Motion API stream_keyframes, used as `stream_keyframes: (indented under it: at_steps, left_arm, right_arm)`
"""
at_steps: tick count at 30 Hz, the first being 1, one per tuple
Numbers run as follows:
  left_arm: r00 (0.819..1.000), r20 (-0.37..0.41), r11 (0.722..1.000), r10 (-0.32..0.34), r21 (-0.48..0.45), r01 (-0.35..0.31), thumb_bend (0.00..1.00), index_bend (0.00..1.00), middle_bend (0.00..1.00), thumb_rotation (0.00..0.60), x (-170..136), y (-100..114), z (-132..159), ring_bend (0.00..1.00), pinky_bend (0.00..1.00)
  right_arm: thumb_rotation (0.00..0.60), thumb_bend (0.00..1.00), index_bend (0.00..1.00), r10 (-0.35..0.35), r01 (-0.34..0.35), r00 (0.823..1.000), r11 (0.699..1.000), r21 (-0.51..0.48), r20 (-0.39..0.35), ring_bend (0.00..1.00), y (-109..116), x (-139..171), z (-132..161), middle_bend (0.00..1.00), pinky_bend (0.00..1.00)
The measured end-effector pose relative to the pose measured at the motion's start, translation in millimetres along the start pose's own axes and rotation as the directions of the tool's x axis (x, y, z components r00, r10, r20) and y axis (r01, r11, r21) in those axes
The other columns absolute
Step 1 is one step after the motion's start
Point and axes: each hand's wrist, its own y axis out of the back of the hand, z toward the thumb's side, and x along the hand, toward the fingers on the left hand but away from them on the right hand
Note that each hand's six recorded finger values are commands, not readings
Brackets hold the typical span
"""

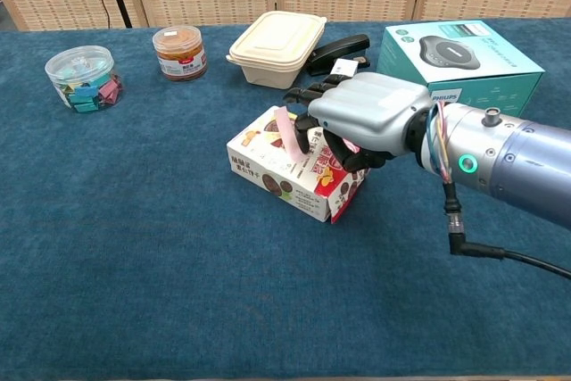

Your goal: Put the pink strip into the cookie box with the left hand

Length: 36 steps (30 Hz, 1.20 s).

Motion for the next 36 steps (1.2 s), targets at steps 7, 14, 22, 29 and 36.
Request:
stream_keyframes:
  at_steps: [7,14,22,29,36]
  left_arm:
    - [1.000,0.003,1.000,0.003,-0.007,-0.003,0.21,0.00,0.00,0.600,-2,2,-1,0.00,0.00]
    - [1.000,0.004,1.000,0.003,-0.014,-0.003,0.21,0.00,0.00,0.600,-2,3,-3,0.00,0.00]
    - [1.000,0.006,1.000,-0.001,-0.012,0.001,0.21,0.00,0.00,0.600,-1,2,-3,0.00,0.00]
    - [1.000,0.004,1.000,-0.002,-0.009,0.002,0.21,0.00,0.00,0.600,-2,2,-2,0.00,0.00]
    - [1.000,0.005,1.000,-0.001,-0.013,0.001,0.21,0.00,0.00,0.600,-2,2,-3,0.00,0.00]
  right_arm:
    - [0.600,1.00,0.35,-0.015,0.016,0.999,1.000,0.019,-0.041,0.00,5,2,18,0.00,0.00]
    - [0.600,1.00,0.35,-0.009,0.011,0.999,0.999,0.032,-0.039,0.00,1,0,22,0.00,0.00]
    - [0.600,1.00,0.36,0.004,-0.003,1.000,0.999,0.035,-0.012,0.00,-4,-1,10,0.00,0.00]
    - [0.600,1.00,0.37,0.002,-0.003,1.000,0.998,0.069,0.013,0.00,-5,-2,-3,0.00,0.00]
    - [0.600,1.00,0.37,-0.002,0.001,1.000,0.997,0.074,0.011,0.00,-3,0,-3,0.00,0.00]
